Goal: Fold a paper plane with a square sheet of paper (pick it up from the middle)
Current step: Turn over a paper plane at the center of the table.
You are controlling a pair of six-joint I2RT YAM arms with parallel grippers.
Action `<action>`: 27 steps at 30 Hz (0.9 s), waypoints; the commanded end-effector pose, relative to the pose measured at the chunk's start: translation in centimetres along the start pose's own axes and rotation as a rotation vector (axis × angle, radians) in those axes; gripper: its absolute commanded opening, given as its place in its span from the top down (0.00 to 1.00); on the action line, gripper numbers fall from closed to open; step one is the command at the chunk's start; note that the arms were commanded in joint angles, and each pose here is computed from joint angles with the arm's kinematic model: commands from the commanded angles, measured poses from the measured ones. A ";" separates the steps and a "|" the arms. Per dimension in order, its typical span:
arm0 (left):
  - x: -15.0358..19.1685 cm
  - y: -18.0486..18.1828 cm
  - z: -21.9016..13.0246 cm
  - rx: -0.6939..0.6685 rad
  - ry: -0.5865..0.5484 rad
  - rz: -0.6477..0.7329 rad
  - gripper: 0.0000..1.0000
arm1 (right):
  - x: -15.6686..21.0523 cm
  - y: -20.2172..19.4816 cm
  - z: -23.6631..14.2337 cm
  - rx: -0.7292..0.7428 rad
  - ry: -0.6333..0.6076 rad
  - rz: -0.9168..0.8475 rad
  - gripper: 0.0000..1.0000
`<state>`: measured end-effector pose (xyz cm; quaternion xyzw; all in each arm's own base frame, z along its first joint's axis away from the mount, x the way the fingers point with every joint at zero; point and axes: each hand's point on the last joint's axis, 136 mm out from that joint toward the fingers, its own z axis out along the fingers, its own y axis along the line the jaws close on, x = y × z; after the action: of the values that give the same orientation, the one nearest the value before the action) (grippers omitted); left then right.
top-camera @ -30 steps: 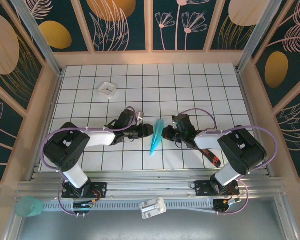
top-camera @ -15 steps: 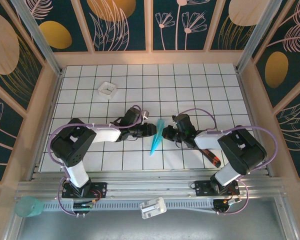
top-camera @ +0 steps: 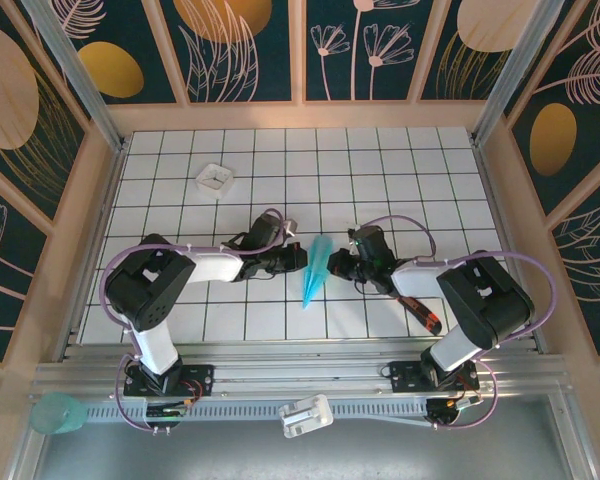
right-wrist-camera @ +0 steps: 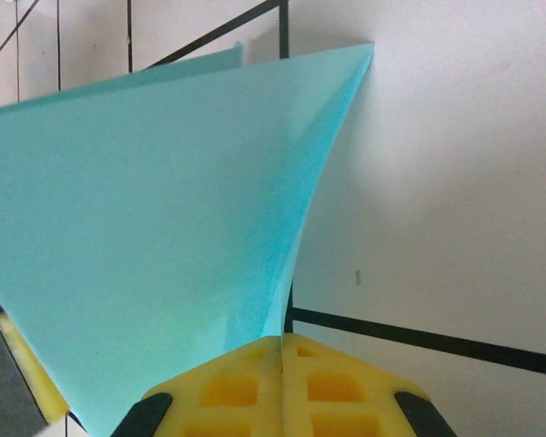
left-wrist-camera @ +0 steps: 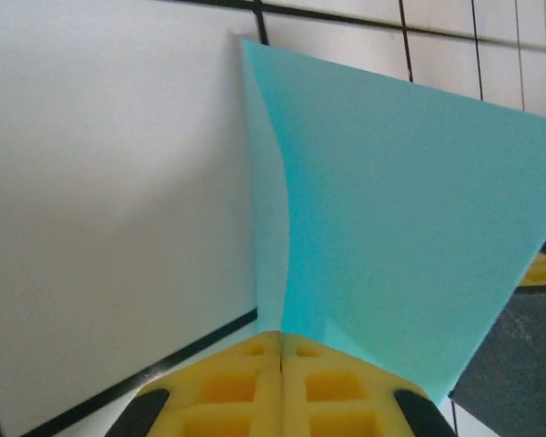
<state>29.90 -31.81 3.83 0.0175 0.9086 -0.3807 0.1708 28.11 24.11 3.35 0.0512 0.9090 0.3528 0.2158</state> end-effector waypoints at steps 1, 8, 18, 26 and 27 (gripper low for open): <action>-1.6 1.2 -1.5 -0.011 -0.092 -0.075 1.00 | 0.1 0.2 -0.1 -0.032 0.028 -0.021 1.00; -1.2 2.4 -2.2 0.007 -0.154 -0.189 1.00 | -1.7 0.1 0.6 -0.055 0.034 -0.021 1.00; -1.3 2.2 -2.6 0.054 -0.188 -0.250 0.88 | -3.0 0.3 1.5 -0.083 0.052 -0.042 0.96; -2.0 1.7 -3.0 0.043 -0.194 -0.203 0.66 | -3.9 0.7 0.9 -0.080 0.037 -0.056 0.79; -2.1 1.8 -3.2 0.039 -0.197 -0.202 0.65 | -4.1 0.6 0.8 -0.074 0.034 -0.059 0.78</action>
<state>30.43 -28.03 3.63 -0.1174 0.8843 -0.4049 0.2008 31.70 24.25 3.99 0.0191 0.9001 0.3829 0.2070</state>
